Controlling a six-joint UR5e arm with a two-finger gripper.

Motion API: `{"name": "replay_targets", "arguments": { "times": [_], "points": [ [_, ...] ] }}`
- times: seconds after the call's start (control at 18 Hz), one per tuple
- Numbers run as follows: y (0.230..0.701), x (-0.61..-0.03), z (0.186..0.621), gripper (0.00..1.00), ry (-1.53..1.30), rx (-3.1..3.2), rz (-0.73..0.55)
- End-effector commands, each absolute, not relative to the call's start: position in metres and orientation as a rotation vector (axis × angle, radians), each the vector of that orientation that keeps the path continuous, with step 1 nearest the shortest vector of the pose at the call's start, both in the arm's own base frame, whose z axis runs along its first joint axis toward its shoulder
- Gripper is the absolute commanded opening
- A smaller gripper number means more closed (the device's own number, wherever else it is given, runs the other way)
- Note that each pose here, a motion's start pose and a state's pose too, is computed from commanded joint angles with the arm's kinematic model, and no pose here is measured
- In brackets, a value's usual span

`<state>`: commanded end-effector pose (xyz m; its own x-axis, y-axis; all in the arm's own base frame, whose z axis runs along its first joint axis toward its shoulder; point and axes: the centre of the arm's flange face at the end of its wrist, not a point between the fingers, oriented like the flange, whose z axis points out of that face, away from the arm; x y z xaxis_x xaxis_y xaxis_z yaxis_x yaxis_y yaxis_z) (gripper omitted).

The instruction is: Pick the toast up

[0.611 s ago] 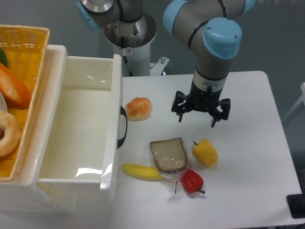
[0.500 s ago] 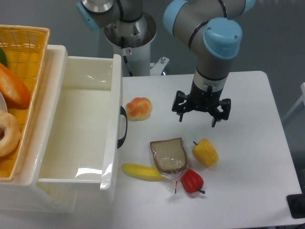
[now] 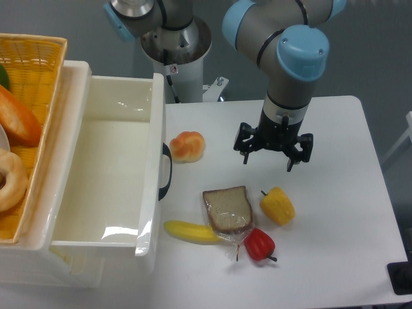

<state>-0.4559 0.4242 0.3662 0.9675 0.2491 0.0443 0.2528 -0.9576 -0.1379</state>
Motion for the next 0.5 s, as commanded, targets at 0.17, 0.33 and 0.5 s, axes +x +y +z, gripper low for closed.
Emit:
{"name": "replay_targets", "arguments": {
  "times": [0.17, 0.33, 0.5],
  "points": [
    [0.430, -0.456, 0.351, 1.00, -0.372, -2.992, -0.056],
    [0.436, -0.453, 0.345, 1.00, -0.352, -2.999, -0.069],
    [0.445, -0.451, 0.335, 1.00, -0.308, -3.007, -0.077]
  ]
}}
